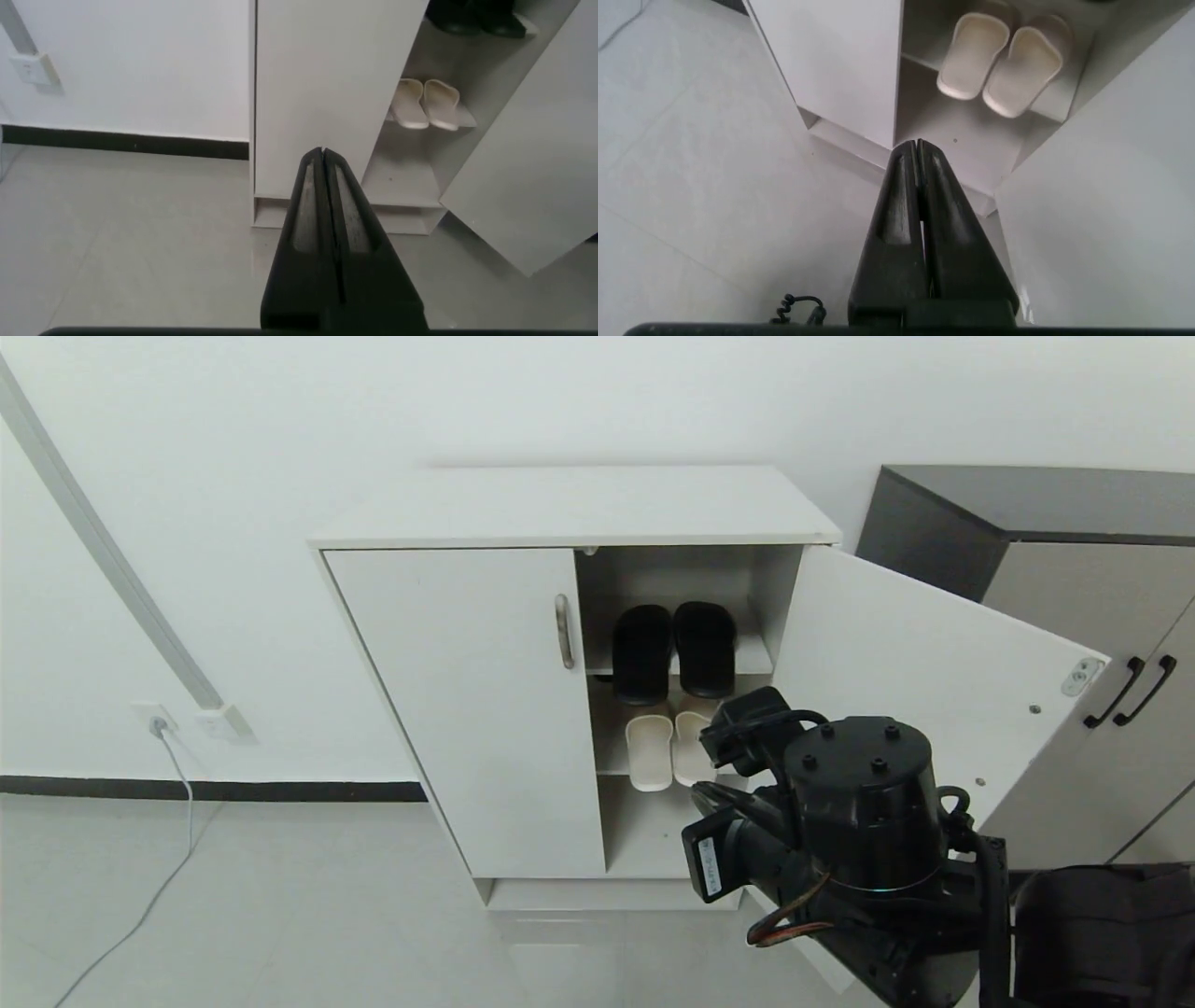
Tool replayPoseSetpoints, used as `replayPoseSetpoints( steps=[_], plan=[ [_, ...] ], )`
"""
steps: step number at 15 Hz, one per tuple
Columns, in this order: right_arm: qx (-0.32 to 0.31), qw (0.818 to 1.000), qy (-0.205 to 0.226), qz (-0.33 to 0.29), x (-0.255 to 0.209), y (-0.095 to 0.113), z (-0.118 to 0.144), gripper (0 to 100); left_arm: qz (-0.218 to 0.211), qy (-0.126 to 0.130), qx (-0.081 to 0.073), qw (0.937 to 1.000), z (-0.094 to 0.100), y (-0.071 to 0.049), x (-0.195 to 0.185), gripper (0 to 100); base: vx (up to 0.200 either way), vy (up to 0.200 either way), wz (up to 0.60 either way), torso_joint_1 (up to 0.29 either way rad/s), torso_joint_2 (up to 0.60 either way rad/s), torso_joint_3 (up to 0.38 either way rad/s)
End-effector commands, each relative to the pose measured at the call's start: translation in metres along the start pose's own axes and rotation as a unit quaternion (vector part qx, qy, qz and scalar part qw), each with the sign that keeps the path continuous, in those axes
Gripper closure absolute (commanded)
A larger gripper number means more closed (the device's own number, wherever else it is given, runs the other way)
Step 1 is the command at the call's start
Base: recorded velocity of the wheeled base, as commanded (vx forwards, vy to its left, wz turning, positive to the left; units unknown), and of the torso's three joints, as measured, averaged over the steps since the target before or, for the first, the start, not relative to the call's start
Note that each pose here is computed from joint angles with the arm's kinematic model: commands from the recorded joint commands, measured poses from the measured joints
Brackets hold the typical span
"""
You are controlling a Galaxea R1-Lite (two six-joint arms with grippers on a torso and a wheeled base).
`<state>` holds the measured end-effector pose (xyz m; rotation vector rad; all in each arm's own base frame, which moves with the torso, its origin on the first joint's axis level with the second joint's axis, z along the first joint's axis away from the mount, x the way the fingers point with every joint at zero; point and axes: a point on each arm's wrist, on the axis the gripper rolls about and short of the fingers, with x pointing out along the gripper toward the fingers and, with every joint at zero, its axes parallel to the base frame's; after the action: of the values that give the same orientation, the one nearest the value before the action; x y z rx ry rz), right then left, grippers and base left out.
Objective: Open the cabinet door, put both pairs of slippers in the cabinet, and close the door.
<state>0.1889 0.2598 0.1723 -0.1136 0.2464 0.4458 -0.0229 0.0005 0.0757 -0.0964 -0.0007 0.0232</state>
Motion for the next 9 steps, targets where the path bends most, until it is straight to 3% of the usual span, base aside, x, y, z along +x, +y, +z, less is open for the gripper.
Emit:
replayPoseSetpoints(
  steps=[1,9],
  plan=[
    [0.000,1.000,0.001,0.000,0.0003,0.0003,-0.0005,100,0.001,0.000,0.000,1.0000,0.0001,0.0000,0.0000,100,0.000,0.000,0.00,0.159,-0.48,-0.325],
    [-0.001,1.000,0.003,-0.001,0.0003,-0.0003,-0.0017,100,0.001,0.000,0.000,1.0000,0.0001,0.0000,0.0000,100,0.000,0.000,0.00,0.190,-0.50,-0.316]
  ],
)
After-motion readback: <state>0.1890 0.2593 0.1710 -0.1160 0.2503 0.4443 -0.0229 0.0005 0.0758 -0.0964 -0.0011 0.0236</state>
